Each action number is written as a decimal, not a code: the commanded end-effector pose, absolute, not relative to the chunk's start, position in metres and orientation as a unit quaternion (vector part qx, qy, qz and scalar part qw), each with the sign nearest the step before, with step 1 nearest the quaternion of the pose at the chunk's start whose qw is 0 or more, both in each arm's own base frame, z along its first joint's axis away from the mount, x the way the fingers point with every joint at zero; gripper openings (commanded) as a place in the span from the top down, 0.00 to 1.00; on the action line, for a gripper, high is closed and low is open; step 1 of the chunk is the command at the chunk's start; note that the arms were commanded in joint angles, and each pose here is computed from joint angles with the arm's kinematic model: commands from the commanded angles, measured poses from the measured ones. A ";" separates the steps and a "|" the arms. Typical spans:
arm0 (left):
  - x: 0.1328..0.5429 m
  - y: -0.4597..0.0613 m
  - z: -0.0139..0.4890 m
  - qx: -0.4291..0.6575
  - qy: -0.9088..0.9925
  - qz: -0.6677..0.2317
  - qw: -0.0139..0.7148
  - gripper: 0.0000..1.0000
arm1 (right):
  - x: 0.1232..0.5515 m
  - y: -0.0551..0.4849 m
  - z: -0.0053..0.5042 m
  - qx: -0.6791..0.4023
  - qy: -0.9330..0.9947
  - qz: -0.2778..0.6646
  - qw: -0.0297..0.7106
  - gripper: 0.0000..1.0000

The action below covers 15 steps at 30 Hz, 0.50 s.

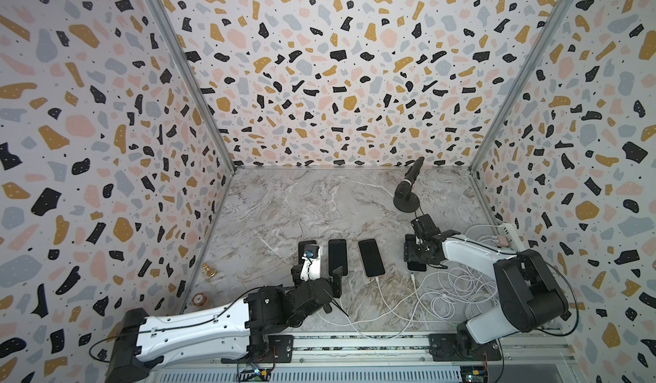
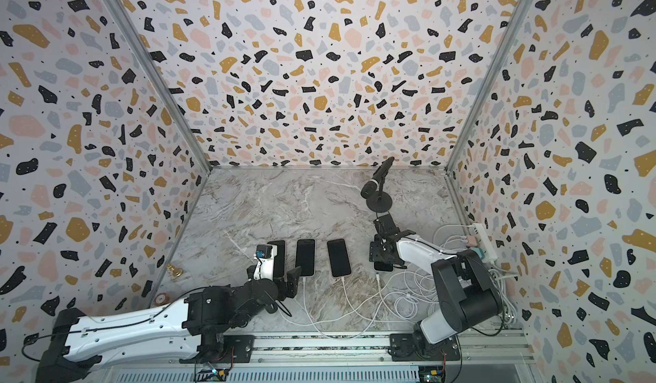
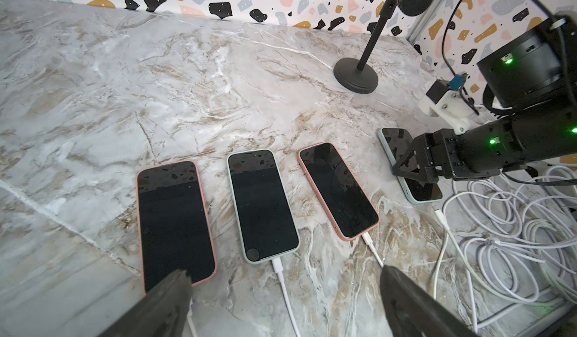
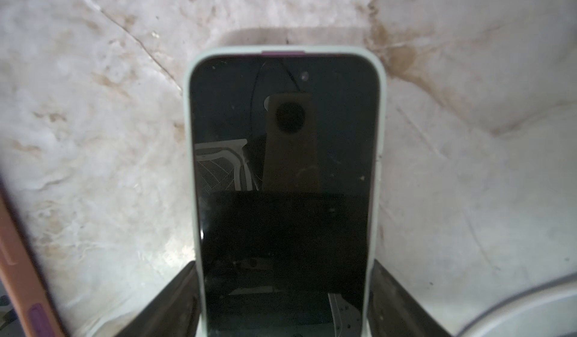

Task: Unplug the charging cable from the phone
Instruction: Place the phone at the center of the board.

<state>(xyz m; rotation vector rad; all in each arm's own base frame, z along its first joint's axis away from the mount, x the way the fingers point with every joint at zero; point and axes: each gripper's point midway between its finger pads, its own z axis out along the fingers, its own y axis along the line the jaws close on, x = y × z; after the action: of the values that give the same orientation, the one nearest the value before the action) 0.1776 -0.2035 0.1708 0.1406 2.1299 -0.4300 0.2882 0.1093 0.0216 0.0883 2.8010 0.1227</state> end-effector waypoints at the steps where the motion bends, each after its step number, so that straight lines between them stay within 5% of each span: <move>1: 0.177 -0.206 0.159 0.052 0.874 -0.177 0.450 0.00 | 0.285 0.117 0.031 0.026 0.982 0.072 0.174 0.25; 3: 0.176 -0.208 0.156 0.051 0.875 -0.183 0.445 0.00 | 0.284 0.118 0.039 0.021 0.981 0.074 0.178 0.03; 4: 0.175 -0.210 0.155 0.050 0.874 -0.189 0.444 0.00 | 0.283 0.116 0.043 0.020 0.981 0.071 0.180 0.01; 15: 0.174 -0.202 0.141 0.028 0.880 -0.189 0.435 0.00 | 0.263 0.134 0.113 -0.049 0.967 -0.002 0.249 0.00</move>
<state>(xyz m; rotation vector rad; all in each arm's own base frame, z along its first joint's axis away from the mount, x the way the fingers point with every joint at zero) 0.1717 -0.2062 0.1423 0.1250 2.1994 -0.4543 0.2700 0.1310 0.0918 -0.0949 2.6736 0.0678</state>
